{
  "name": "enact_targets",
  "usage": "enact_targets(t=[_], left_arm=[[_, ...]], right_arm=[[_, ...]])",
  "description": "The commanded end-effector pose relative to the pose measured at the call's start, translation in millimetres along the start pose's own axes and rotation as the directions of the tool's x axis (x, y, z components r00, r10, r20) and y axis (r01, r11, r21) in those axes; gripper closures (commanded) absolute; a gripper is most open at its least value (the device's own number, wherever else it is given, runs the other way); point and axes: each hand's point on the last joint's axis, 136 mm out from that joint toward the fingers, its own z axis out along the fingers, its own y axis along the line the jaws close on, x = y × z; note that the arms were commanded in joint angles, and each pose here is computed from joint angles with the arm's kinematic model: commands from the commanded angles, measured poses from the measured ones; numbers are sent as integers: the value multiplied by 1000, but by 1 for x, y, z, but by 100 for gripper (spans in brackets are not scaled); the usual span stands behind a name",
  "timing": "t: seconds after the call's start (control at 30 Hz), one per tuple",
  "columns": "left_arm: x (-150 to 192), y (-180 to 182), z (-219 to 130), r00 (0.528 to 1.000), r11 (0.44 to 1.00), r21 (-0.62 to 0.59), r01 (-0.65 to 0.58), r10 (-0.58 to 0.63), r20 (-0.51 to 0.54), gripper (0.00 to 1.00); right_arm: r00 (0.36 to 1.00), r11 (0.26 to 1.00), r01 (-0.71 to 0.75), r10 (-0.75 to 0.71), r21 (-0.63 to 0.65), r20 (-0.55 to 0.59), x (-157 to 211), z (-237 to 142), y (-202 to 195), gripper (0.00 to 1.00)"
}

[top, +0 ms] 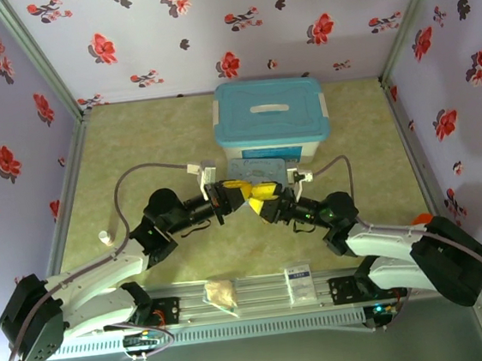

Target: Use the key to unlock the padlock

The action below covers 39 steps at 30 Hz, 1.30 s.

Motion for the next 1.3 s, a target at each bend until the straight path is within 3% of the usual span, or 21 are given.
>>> enact_targets(t=[0.0,0.37,0.63,0.77,1.0,1.1,1.17,1.2,1.27], left_arm=[[-11,-5,-3,999,1000,10,-17,16,35,100],[-10,-6,-3,999,1000,11,-26,25,26,100],[-11,-2,3,999,1000,15,-9,8,46,100],[-10,-1,2,999,1000,14,-7,7,48,100],[-5,0,0,1000,1000,7,-14,14,27,98],[-7,2,-3,999,1000,-13,-26,26,41,54],[-13,10,-9,997,997,-69,-20,25,77,31],[-16,15,-13,995,994,-110,-13,24,96,24],[-20,29,-23,992,979,-203,4,21,122,20]], right_arm=[[998,998,34,-32,-44,53,-18,7,11,51],[998,998,37,-35,-55,43,-17,9,13,75],[1000,998,22,-21,-57,23,-12,10,11,72],[999,997,36,-34,-62,30,-14,7,14,85],[997,998,50,-48,-36,54,-15,1,11,96],[998,999,42,-41,-21,49,-12,1,6,97],[998,999,35,-35,0,46,-10,1,0,97],[999,999,24,-25,21,39,-7,1,-5,97],[999,997,13,-15,74,28,-2,0,-17,97]])
